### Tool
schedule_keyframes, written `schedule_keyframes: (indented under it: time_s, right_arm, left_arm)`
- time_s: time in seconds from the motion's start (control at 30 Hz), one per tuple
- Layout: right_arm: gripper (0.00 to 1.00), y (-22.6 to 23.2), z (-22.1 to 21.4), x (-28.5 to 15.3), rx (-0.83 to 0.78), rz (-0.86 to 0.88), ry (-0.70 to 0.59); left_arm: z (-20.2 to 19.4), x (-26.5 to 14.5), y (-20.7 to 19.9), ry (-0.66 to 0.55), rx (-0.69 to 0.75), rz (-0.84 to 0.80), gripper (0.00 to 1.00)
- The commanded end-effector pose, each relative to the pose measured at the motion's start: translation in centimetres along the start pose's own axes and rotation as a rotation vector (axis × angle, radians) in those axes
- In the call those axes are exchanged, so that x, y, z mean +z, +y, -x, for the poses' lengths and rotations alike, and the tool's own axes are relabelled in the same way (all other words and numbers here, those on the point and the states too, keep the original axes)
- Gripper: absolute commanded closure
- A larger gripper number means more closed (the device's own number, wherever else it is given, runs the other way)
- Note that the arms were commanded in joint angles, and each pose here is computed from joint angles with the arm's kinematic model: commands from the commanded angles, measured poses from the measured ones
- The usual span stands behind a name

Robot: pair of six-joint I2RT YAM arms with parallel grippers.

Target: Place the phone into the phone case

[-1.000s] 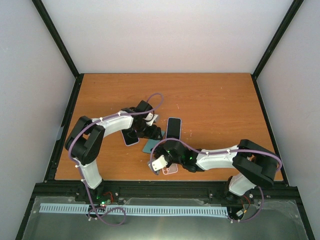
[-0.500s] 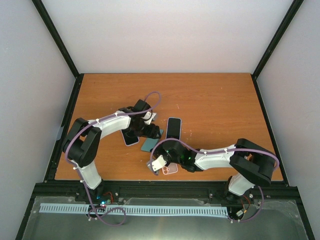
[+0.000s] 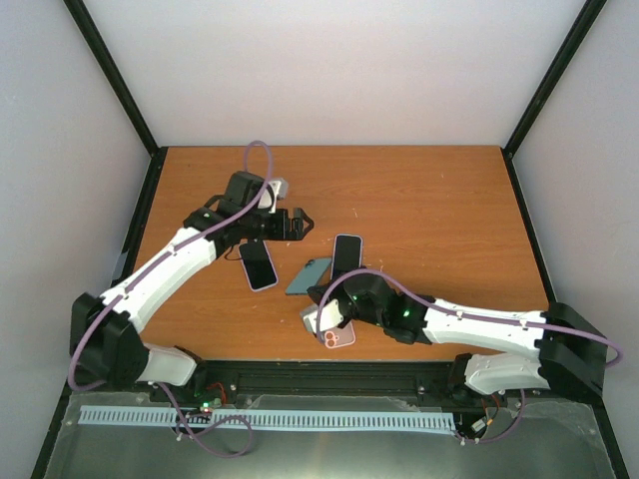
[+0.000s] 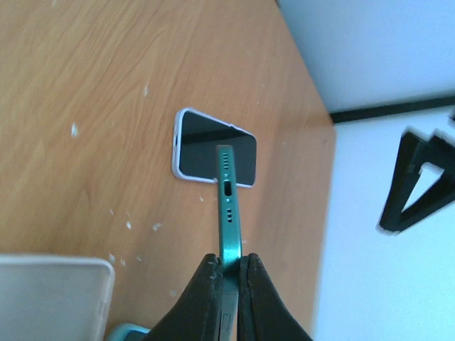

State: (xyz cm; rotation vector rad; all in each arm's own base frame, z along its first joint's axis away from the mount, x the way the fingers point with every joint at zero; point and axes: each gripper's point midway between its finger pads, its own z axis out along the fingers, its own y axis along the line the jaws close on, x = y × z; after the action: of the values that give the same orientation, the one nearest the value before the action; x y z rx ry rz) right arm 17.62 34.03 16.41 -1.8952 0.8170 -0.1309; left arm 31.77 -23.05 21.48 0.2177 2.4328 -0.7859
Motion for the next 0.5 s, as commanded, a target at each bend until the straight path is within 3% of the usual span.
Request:
schedule_keyframes:
  time_s: [0.0,0.27,0.47]
  right_arm:
    - [0.97,-5.8,1.4,-2.4,0.534,-0.034,0.022]
    - [0.97,-10.1,2.6,-5.5,1.202,0.069,0.027]
    - [0.97,-8.9,2.2,-6.7,1.510,0.243,0.024]
  left_arm:
    - [3.2,-4.1,-1.8,-0.149,-0.025,-0.018,0.01]
    - [3.2,-8.0,-0.7,-0.242,-0.039,0.068,0.01]
    - [1.6,-8.4,-0.2,-0.235,-0.075,0.058,0.01]
